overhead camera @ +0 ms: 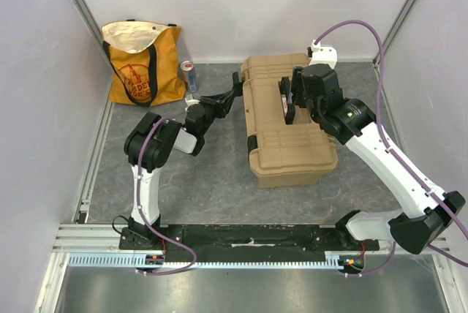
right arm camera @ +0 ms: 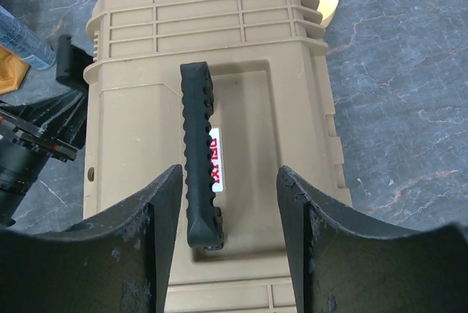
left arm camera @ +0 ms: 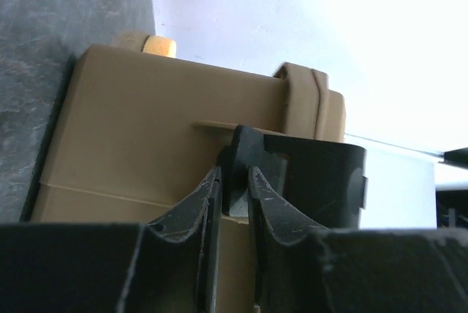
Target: Pack the tool kit
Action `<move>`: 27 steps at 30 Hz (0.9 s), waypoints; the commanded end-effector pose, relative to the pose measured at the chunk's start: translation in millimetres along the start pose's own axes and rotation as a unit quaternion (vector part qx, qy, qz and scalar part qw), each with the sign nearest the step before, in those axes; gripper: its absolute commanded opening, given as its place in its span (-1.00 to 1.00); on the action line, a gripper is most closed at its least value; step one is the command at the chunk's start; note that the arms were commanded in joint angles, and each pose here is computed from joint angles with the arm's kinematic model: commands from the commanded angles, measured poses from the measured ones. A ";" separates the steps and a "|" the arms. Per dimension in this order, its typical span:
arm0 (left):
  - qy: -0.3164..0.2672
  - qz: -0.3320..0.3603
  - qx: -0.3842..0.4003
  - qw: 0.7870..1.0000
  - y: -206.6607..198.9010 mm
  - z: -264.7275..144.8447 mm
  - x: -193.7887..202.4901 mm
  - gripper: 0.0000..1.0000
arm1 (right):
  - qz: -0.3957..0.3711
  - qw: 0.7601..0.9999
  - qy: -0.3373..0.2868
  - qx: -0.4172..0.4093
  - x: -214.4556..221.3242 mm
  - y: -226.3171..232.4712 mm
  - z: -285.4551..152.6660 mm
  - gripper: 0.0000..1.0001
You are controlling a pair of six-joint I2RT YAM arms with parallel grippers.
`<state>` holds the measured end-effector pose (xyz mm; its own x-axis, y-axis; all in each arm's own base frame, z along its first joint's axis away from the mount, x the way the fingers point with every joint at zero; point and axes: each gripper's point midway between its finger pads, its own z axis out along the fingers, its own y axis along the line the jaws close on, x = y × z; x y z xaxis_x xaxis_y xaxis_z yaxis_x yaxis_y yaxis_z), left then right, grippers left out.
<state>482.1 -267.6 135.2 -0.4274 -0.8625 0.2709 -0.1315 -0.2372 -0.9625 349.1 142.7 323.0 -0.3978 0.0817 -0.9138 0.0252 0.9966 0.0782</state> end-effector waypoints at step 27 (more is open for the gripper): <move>0.111 0.233 -0.023 0.966 -38.7 8.9 61.4 -0.35 | -0.121 0.990 -0.071 0.007 -28.9 71.9 82.9 0.88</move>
<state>484.9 -286.3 174.5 -0.5335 -0.8375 -0.1183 -0.0034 0.1421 -0.9899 410.6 209.0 286.5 -0.3816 -0.1789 -0.9068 -0.1186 0.9825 -0.1439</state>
